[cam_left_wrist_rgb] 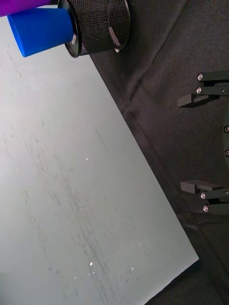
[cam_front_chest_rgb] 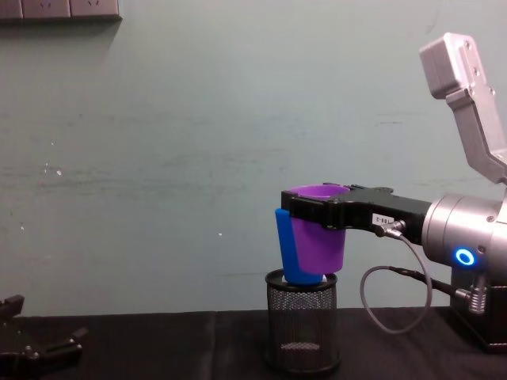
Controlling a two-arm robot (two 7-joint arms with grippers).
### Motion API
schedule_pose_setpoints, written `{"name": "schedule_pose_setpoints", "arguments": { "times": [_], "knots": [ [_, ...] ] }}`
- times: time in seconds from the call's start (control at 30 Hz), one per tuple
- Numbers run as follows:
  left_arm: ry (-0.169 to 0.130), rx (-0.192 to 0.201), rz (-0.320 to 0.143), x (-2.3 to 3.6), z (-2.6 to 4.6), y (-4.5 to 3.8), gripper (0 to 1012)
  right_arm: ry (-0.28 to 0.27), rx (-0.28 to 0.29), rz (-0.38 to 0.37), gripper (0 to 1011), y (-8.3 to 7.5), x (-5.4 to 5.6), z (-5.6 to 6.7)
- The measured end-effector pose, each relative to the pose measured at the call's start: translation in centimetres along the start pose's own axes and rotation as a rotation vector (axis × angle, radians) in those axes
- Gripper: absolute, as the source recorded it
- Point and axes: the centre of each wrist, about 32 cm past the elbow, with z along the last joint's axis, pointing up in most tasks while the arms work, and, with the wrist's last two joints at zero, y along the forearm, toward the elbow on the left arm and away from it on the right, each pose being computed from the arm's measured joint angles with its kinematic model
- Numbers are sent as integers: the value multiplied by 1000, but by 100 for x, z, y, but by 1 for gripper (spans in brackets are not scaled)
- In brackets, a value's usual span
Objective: Pick up one cup with a gripper and tap it against the other cup.
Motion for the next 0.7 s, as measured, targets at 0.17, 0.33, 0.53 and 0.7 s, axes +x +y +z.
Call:
{"name": "schedule_pose_setpoints", "arguments": {
  "times": [0.17, 0.33, 0.53, 0.7],
  "knots": [
    [0, 0, 0, 0, 0, 0, 1000, 0, 0, 0, 744, 0, 0, 0],
    [0, 0, 0, 0, 0, 0, 1000, 0, 0, 0, 744, 0, 0, 0],
    [0, 0, 0, 0, 0, 0, 1000, 0, 0, 0, 744, 0, 0, 0],
    [0, 0, 0, 0, 0, 0, 1000, 0, 0, 0, 744, 0, 0, 0]
  ]
}}
